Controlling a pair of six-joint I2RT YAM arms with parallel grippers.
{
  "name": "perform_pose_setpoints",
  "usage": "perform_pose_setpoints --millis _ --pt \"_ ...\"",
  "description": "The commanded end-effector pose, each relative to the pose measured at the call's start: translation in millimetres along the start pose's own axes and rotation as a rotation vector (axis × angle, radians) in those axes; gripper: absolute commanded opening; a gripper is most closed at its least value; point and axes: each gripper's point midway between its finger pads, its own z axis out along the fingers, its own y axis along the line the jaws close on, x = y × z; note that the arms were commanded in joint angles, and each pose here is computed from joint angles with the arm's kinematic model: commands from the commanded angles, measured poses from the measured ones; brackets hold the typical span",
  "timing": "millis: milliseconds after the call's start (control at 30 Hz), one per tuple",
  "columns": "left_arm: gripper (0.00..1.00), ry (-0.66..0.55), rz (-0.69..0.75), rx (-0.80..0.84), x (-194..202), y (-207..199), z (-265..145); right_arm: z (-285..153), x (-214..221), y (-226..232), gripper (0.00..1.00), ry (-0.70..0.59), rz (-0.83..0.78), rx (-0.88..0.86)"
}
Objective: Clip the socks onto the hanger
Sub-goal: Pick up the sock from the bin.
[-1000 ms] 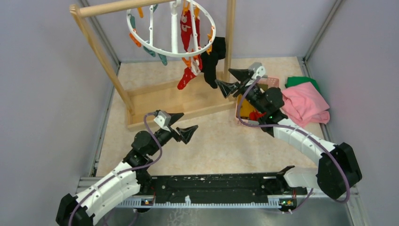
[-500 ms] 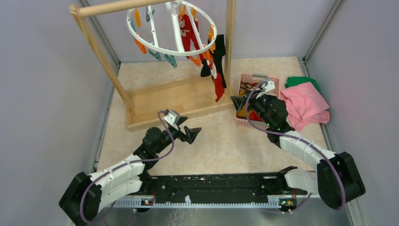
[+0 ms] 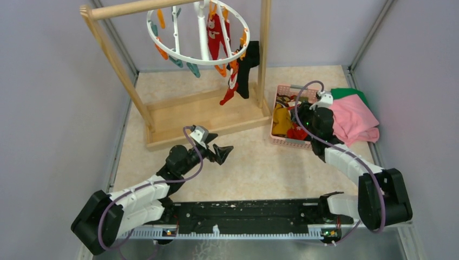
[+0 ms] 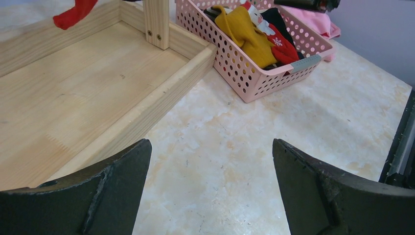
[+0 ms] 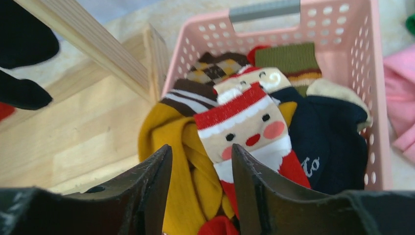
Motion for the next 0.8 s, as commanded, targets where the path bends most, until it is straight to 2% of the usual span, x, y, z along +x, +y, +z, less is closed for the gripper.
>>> perform_pose_setpoints --millis 0,233,433,633,767 --pt "0.99 -0.116 0.02 0.016 -30.0 -3.1 2.3 12.0 -5.7 -9.6 0.46 -0.006 0.017 0.052" --pt "0.99 -0.116 0.022 0.016 -27.1 -1.9 0.8 22.1 6.1 -16.0 0.37 0.008 0.014 0.043" --pt "0.99 -0.122 0.026 0.012 -27.3 -0.7 0.8 26.0 11.8 -17.6 0.37 0.016 -0.004 0.037" --pt "0.99 -0.12 0.018 0.018 -25.6 -1.0 3.2 37.2 20.4 -16.9 0.42 0.05 0.003 0.024" --pt "0.99 -0.119 0.013 0.023 -25.5 -1.8 4.4 44.9 17.8 -17.7 0.39 0.047 0.016 0.026"
